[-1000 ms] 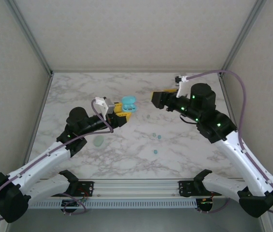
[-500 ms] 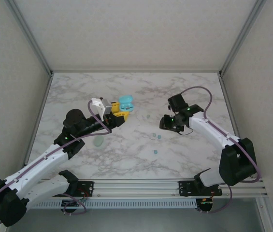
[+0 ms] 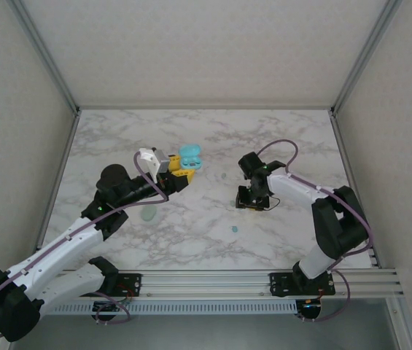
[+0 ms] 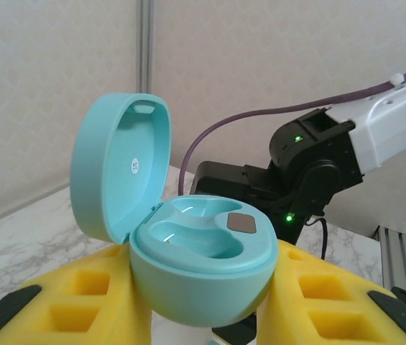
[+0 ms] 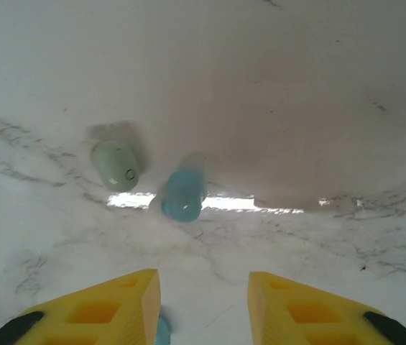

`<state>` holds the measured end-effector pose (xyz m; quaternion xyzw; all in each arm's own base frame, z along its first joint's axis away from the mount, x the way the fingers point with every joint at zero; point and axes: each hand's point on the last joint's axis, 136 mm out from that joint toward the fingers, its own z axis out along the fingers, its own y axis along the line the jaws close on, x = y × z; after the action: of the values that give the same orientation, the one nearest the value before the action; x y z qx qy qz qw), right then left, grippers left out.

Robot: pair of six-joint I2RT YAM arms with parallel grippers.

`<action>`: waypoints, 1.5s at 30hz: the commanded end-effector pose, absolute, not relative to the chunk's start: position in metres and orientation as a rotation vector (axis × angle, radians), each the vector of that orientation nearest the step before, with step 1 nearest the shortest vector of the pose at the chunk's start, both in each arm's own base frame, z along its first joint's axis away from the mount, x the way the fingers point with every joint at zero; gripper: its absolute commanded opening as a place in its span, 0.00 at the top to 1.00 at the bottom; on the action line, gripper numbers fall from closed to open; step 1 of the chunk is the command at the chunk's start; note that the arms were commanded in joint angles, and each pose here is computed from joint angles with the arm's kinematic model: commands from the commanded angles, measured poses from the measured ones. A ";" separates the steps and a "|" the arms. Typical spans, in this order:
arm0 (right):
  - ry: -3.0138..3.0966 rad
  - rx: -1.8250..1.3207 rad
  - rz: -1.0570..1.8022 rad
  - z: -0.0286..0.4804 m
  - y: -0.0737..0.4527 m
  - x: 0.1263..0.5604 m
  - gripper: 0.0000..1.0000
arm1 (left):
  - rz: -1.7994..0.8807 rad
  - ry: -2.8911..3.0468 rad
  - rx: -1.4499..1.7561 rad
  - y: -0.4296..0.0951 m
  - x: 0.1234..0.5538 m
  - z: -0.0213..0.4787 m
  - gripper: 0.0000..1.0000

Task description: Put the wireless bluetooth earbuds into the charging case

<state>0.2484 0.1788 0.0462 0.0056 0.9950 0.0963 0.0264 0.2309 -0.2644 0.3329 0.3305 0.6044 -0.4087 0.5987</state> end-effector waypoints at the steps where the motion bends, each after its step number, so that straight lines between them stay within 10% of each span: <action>1: 3.053 0.025 0.276 0.045 0.184 0.261 0.63 | -0.937 1.370 0.777 -0.265 0.228 0.342 0.82; 45: 2.986 0.105 0.240 0.058 0.157 0.270 0.65 | -0.920 1.413 0.779 -0.263 0.229 0.333 0.81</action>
<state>0.2637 0.1537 0.0438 0.0297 0.9955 0.0665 0.0600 0.2319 -0.2644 0.3209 0.3343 0.6215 -0.4009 0.5842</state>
